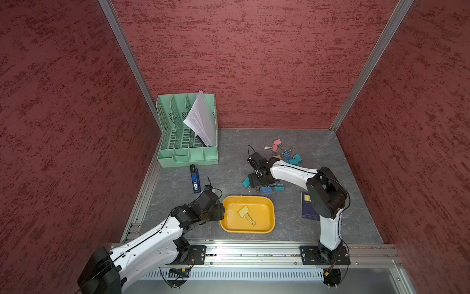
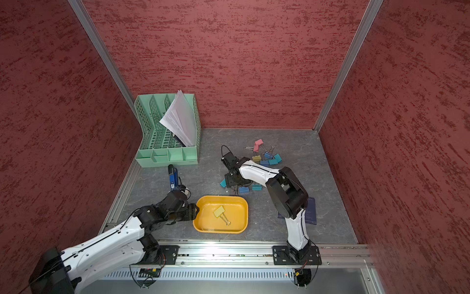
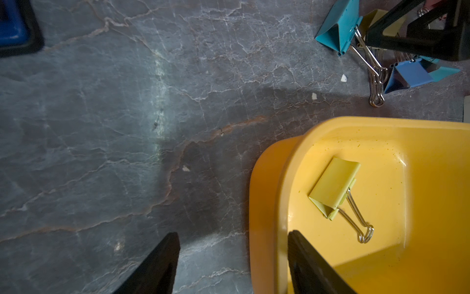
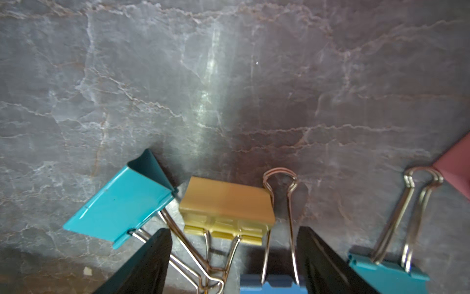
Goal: Put the binder clips in the storage box
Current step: Pick up the binder clip at the center of the board.
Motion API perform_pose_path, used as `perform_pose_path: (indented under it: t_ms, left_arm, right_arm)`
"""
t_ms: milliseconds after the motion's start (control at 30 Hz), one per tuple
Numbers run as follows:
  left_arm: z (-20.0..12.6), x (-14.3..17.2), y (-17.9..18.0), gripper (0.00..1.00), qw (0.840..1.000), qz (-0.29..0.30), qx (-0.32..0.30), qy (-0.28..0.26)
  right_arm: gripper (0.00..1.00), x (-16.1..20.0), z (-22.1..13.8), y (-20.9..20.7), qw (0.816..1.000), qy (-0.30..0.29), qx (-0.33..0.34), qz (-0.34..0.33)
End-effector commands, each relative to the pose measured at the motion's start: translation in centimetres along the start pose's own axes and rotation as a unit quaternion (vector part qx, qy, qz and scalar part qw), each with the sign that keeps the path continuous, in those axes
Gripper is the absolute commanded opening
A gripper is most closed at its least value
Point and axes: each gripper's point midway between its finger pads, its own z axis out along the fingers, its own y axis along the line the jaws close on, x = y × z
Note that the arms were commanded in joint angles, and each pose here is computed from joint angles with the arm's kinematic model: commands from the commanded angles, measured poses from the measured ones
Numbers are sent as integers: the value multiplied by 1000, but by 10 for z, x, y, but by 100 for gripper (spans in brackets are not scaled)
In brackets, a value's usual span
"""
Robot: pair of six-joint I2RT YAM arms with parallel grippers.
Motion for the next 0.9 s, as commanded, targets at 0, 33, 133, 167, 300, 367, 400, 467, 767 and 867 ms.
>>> perform_pose_path:
  t_ms: [0,33,133,167,300,367,400,467,767,867]
  left_arm:
    - [0,0,1,70,1000,5,-2,-6]
    - [0,-1,1,71,1000,5,-1,-7]
    - [0,-1,1,71,1000,5,-2,-6]
    - [0,-1,1,71,1000,5,-2,-6]
    - [0,-1,1,71,1000,5,-2,-6]
    - [0,0,1,71,1000,5,-2,-5]
    - [0,-1,1,71,1000,4,-3,-6]
    - [1,-1,1,71,1000,5,-2,-6]
    - [1,-1,1,71,1000,5,-2,-5]
    - [1,-1,1,71,1000,5,-2,-5]
  right_arm:
    - [81,-17,2,0,1000,-23,0,17]
    - [81,-16,5,0,1000,-21,-1,18]
    - [79,-16,11,0,1000,-19,-3,23]
    - [79,-17,13,0,1000,-19,-2,23]
    - [70,-17,16,0,1000,-17,-3,25]
    - [64,-18,15,-3,999,-20,-1,26]
    - [63,-19,15,-3,999,-22,-2,26]
    - [57,-20,14,-3,999,-24,-1,23]
    - [60,-32,-1,-5,999,-37,3,18]
    - [70,-34,-11,-3,999,-45,-8,27]
